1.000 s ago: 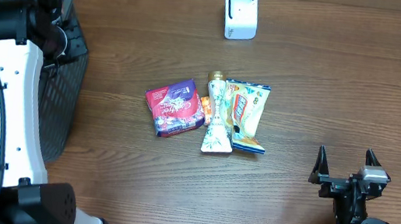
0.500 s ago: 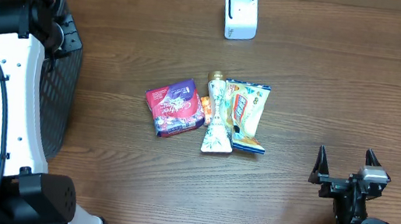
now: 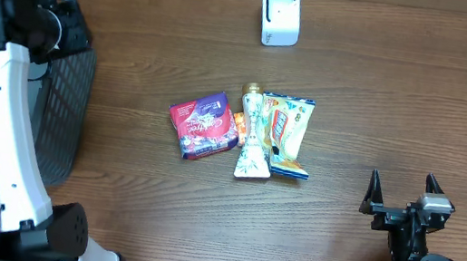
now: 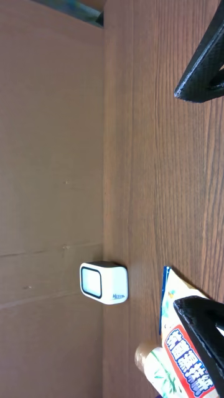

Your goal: Scan the item barcode

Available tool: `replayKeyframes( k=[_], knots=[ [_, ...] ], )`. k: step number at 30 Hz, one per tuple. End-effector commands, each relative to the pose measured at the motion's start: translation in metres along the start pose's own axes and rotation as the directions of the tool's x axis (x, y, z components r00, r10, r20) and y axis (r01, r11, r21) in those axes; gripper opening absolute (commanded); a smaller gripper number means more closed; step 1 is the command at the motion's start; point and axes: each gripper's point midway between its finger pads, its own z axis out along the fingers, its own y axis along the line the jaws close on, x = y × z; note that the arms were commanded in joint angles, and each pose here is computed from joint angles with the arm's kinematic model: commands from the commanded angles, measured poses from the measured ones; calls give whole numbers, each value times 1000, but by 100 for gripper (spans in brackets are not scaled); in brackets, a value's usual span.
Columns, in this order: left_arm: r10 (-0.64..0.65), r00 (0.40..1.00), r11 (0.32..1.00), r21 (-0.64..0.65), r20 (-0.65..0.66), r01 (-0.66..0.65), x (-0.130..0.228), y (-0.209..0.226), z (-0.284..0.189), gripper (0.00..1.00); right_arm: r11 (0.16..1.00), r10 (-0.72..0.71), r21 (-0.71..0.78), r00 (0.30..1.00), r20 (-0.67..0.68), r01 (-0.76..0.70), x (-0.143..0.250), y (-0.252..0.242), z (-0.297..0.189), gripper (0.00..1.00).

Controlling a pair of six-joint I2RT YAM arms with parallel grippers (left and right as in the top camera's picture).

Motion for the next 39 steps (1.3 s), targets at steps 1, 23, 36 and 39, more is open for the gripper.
replayKeyframes(
  k=[1, 23, 36, 39],
  knots=[
    [29, 999, 963, 267, 22, -33, 4, -46, -37, 67, 1000, 2, -2, 1000, 7, -2, 1, 1, 0, 100],
    [38, 993, 999, 30, 110, -42, -14, -11, -33, 100, 1000, 2, -2, 1000, 7, -2, 1, 1, 0, 100],
    [38, 993, 999, 27, 109, -41, -14, -10, -33, 100, 1000, 2, -2, 1000, 9, -2, 0, 1, 0, 100],
    [38, 993, 999, 27, 109, -42, -14, -10, -33, 100, 999, 2, -43, 1000, 12, -2, 0, 8, 0, 100]
  ],
)
